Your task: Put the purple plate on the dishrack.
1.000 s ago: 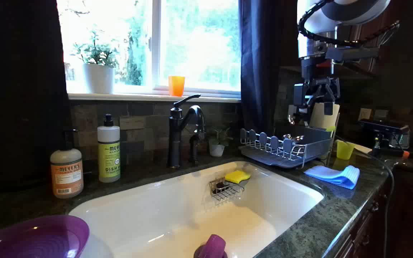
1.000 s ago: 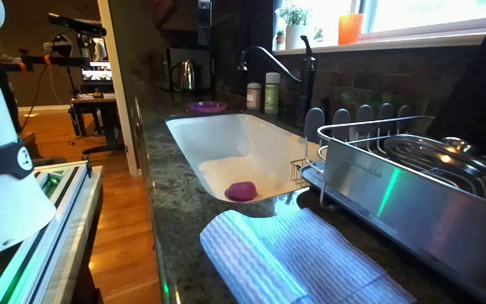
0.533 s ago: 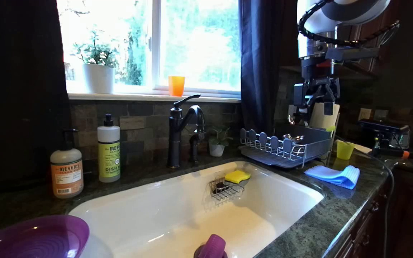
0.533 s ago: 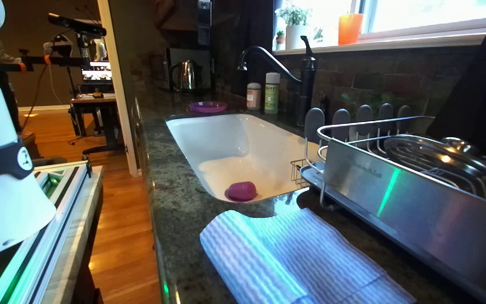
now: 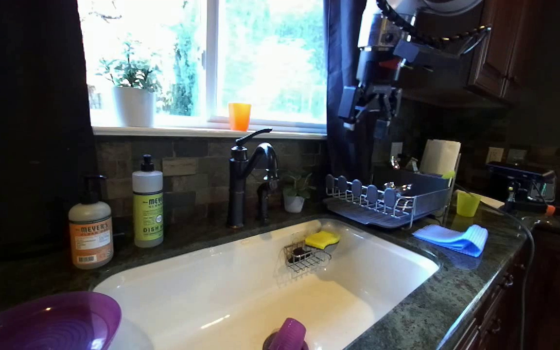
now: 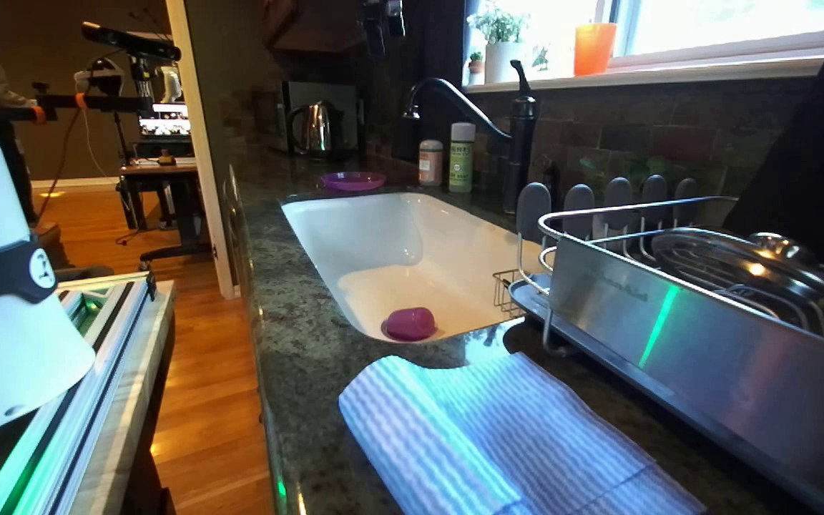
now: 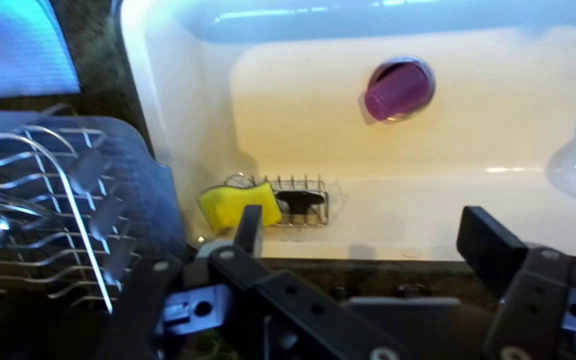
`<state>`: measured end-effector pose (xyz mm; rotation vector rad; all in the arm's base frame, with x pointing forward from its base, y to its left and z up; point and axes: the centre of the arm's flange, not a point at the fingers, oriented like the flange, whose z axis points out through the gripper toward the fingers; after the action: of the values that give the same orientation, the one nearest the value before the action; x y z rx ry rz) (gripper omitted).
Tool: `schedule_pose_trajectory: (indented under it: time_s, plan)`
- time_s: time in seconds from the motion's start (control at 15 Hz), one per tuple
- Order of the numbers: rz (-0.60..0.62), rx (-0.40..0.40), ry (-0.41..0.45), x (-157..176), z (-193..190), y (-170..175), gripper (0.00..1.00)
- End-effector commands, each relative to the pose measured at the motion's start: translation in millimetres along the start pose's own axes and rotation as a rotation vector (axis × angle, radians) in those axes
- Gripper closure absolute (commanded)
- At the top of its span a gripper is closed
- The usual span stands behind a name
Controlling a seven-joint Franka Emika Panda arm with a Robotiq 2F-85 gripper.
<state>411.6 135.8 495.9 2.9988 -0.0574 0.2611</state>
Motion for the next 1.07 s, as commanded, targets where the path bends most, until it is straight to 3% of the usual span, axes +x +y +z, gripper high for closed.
schedule_pose_trajectory:
  time_s: [0.0,0.33,0.53,0.67,0.73,1.0]
  plan:
    - [-0.162,0.064,0.048,48.0,-10.9,-80.3,0.00]
    - [-0.430,0.183,0.091,68.8,-12.0,-172.2,0.00]
    - [-0.592,0.223,0.086,59.6,-6.8,-212.5,0.00]
    - [-0.692,0.216,0.083,55.6,-5.9,-215.3,0.00]
    - [-0.612,0.203,0.097,49.7,-4.5,-211.6,0.00]
    - [-0.675,0.208,0.103,52.6,-4.5,-216.6,0.00]
